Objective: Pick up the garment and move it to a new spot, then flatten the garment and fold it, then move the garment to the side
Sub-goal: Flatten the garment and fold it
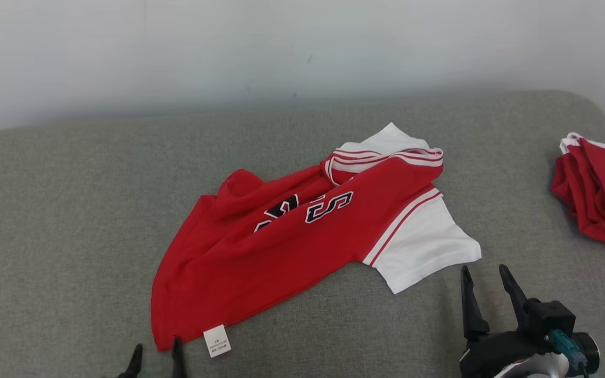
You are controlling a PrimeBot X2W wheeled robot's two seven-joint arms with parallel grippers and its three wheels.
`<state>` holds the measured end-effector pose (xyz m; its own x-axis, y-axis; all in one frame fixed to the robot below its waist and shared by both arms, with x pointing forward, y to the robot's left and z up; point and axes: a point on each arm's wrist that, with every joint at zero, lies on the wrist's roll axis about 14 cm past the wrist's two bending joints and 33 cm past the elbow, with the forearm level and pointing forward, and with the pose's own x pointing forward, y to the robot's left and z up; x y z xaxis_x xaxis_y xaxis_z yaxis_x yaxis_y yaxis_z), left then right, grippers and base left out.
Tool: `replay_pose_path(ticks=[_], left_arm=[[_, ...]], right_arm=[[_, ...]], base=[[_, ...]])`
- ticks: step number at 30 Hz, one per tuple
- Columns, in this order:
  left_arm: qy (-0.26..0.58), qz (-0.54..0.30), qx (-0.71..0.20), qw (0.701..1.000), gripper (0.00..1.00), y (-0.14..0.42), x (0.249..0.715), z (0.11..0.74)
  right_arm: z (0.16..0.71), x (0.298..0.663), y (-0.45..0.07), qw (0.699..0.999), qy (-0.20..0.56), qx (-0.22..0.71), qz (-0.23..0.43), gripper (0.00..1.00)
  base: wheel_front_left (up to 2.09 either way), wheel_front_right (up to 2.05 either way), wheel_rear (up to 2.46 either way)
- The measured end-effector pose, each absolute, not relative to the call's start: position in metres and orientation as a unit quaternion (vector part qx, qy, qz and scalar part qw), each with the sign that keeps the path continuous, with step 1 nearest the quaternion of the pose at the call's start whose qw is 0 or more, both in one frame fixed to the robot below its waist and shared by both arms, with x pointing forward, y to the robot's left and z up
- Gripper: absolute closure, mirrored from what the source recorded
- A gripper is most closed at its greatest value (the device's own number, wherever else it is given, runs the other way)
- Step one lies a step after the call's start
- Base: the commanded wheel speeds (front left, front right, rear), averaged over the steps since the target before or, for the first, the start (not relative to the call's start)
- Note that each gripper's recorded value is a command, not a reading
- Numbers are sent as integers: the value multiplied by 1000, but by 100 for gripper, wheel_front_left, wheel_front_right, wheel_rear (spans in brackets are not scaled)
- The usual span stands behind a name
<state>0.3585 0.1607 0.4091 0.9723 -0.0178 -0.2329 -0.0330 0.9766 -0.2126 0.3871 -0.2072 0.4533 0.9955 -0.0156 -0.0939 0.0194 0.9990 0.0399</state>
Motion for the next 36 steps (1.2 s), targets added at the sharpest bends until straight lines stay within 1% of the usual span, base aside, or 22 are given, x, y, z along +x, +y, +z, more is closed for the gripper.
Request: replay_pose_path(ticks=[3, 10, 11, 12, 13, 14, 15, 28, 36], left_arm=[[138, -5, -115, 984, 0, 153, 361, 397], [162, 8, -126, 979, 0, 154, 369, 381], [166, 9, -126, 978, 13, 154, 369, 379], [168, 10, -127, 977, 53, 155, 369, 377], [170, 11, -128, 977, 63, 155, 369, 376], [171, 12, -129, 977, 93, 156, 370, 375], [171, 13, -129, 977, 100, 156, 371, 375], [174, 9, -117, 978, 100, 158, 378, 370], [170, 10, -105, 980, 100, 161, 384, 370]], right_arm=[[447, 392, -207, 998, 55, 20, -8, 0], [436, 401, -207, 997, 69, 17, -6, 0], [436, 402, -207, 997, 69, 16, -6, 0], [436, 404, -207, 997, 69, 15, -5, 0], [435, 405, -208, 997, 70, 14, -6, 0], [434, 405, -209, 997, 72, 14, -7, 0], [433, 406, -210, 997, 74, 14, -8, 0], [413, 425, -220, 995, 99, 14, -23, 0], [399, 437, -216, 993, 114, 22, -23, 0]], base=[[0, 0, 0], [0, 0, 0], [0, 0, 0], [0, 0, 0], [0, 0, 0], [0, 0, 0], [0, 0, 0], [0, 0, 0], [0, 0, 0]])
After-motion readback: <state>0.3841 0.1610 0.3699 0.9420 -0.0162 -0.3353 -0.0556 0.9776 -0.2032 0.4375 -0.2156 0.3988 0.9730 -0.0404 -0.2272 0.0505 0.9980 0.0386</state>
